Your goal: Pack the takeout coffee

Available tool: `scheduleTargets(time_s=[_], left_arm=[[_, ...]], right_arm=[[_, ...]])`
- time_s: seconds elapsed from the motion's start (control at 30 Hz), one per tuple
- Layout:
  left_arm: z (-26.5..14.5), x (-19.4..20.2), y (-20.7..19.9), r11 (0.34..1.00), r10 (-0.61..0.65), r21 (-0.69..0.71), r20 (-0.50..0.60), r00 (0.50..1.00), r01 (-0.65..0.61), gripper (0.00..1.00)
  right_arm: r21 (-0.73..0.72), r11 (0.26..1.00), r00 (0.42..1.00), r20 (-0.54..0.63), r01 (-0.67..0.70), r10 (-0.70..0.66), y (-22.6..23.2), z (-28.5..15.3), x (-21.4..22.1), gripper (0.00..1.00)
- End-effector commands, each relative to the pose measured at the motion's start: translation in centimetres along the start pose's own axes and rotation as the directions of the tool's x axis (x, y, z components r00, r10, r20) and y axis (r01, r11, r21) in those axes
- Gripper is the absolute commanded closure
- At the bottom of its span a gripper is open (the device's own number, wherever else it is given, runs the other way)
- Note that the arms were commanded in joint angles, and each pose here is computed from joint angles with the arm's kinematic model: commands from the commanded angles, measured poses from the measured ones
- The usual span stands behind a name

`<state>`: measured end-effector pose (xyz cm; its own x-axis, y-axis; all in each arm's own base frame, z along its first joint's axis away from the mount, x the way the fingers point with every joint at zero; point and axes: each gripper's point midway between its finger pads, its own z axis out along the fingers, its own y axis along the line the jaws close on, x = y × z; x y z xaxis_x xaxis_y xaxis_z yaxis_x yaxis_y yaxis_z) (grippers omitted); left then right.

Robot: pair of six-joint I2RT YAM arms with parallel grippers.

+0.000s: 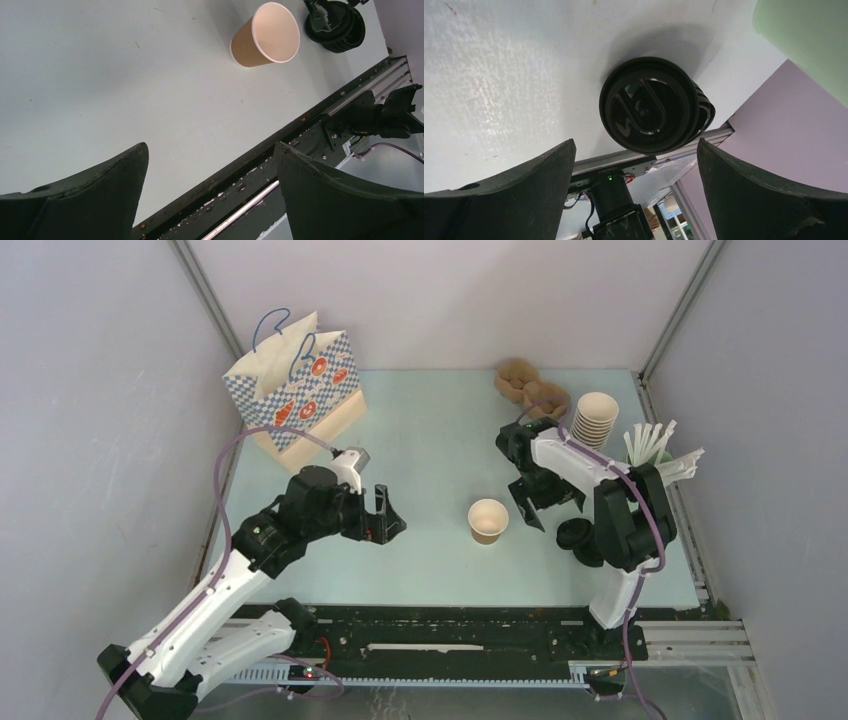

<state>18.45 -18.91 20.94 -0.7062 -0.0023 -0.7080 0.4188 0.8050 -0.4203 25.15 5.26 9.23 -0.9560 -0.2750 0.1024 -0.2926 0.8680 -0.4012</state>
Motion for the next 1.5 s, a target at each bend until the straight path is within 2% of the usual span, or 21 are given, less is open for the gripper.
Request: scheduleTargets(time_s=[0.0,0.2,0.47,0.67,0.87,1.1,1.33,1.47], left_arm=[[-0.6,0.1,0.3,0.999,0.026,0.019,0.025,0.999,-0.026,0.0],[-1.2,0.4,0.8,1.0,0.014,0.007,0.036,0.999,-0.014,0.0],[-1.2,0.8,1.3,1.0,0.007,-0.002,0.032,0.999,-0.007,0.0],[-1.2,0.7,1.3,1.0,0.006,-0.005,0.034,0.999,-0.006,0.0],[-1.1,0.5,1.3,1.0,0.01,-0.001,0.031,0.999,-0.01,0.0],[-1.1,0.6,1.4,1.0,0.003,-0.006,0.028,1.0,-0.003,0.0],[-1.0,0.4,1.3,1.0,0.004,-0.004,0.028,1.0,-0.004,0.0],[-1.0,0.4,1.3,1.0,0.003,-0.005,0.024,1.0,-0.003,0.0]], right_arm=[[0.049,0.999,1.0,-0.024,0.017,-0.016,0.2,1.6,-0.2,0.0],[0.098,0.995,0.996,-0.083,0.028,-0.019,0.1,3.5,0.6,0.0],[0.114,0.993,0.996,-0.087,0.016,-0.006,-0.4,4.2,0.5,0.0],[0.145,0.989,1.0,0.005,0.02,-0.021,-0.7,2.9,-0.6,0.0],[0.094,0.995,1.0,-0.014,-0.021,0.022,-0.7,4.1,0.1,0.01],[0.121,0.992,0.999,-0.012,-0.033,0.035,-1.4,4.6,0.4,0.05],[0.109,0.993,0.999,-0.002,-0.034,0.035,-1.2,4.4,0.3,0.13],[0.1,0.994,0.999,0.01,-0.045,0.045,-1.2,4.0,0.3,0.24]])
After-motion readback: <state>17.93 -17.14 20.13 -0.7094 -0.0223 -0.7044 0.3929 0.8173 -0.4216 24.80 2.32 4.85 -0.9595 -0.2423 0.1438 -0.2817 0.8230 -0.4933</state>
